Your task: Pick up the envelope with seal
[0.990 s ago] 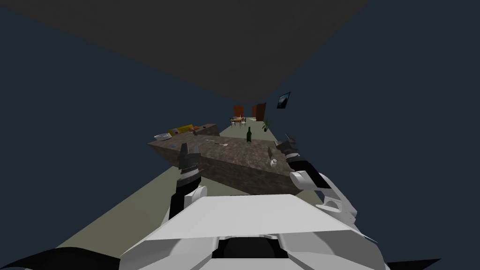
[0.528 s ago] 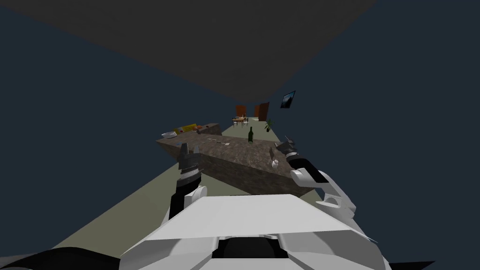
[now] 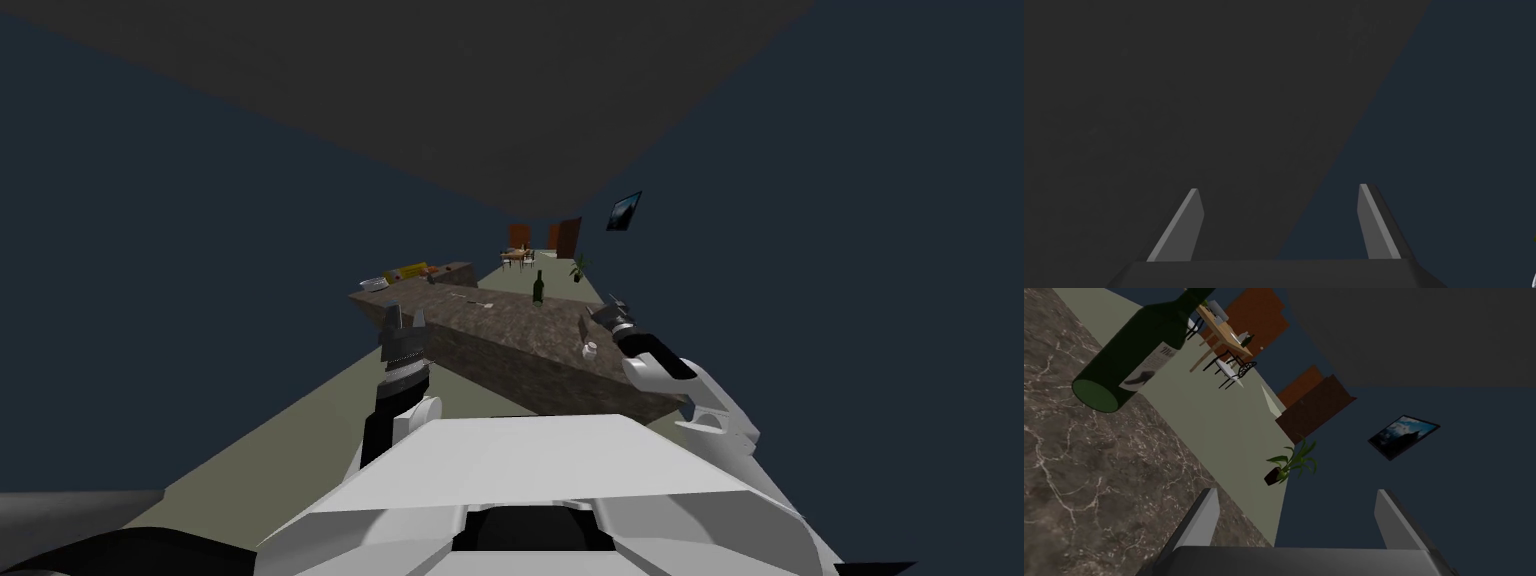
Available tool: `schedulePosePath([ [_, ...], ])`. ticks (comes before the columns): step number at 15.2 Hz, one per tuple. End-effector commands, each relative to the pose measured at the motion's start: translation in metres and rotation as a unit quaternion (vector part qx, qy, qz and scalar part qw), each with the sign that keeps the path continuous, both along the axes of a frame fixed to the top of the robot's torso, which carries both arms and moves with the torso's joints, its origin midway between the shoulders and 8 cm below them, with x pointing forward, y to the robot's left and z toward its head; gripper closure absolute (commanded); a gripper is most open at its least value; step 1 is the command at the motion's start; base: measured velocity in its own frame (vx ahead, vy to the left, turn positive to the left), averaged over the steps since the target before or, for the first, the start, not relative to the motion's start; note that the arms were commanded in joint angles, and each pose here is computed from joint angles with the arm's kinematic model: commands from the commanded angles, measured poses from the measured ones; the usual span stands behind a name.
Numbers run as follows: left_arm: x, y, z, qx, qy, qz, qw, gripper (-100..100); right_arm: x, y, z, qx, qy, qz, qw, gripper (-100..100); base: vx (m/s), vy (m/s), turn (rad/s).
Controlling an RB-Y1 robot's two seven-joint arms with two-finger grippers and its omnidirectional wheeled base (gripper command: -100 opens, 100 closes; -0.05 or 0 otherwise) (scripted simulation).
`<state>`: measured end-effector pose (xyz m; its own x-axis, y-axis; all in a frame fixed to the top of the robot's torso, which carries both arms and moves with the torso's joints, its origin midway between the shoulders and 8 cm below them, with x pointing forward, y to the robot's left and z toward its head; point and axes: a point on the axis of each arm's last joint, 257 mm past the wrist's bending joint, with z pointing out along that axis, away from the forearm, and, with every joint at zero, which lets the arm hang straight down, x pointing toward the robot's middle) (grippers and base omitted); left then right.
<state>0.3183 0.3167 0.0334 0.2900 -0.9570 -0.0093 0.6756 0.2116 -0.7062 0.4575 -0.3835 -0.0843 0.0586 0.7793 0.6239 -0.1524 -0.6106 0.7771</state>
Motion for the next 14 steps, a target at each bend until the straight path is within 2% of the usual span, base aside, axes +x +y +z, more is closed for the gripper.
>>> schedulePosePath([
  [1,0.000,0.000,0.000,0.000,0.000,0.000,1.0000,0,0.001,-0.005,-0.012,0.020,0.021,-0.007,0.9996,-100,-0.022,-0.023,0.096],
  [2,0.000,0.000,0.000,0.000,0.000,0.000,1.0000,0,0.001,-0.005,-0.012,0.020,0.021,-0.007,0.9996,-100,-0.007,-0.009,0.028],
  [3,0.000,0.000,0.000,0.000,0.000,0.000,1.0000,0,0.005,-0.015,-0.017,0.040,0.032,-0.015,0.9986,-100,-0.019,-0.012,0.105],
  [6,0.000,0.000,0.000,0.000,0.000,0.000,1.0000,0,0.004,-0.017,-0.027,0.053,0.049,-0.021,0.9972,-100,-0.016,-0.015,0.079],
  [7,0.000,0.000,0.000,0.000,0.000,0.000,1.0000,0,0.007,-0.028,-0.031,0.073,0.058,-0.031,0.9952,-100,-0.022,-0.012,0.132],
  [10,0.000,0.000,0.000,0.000,0.000,0.000,1.0000,0,0.005,-0.031,-0.041,0.087,0.076,-0.037,0.9926,-100,-0.016,-0.015,0.083],
  [11,0.000,0.000,0.000,0.000,0.000,0.000,1.0000,0,0.007,-0.041,-0.045,0.107,0.085,-0.049,0.9894,-100,-0.019,-0.012,0.115],
  [14,0.000,0.000,0.000,0.000,0.000,0.000,1.0000,0,0.005,-0.044,-0.055,0.121,0.101,-0.056,0.9858,-100,-0.017,-0.017,0.087],
])
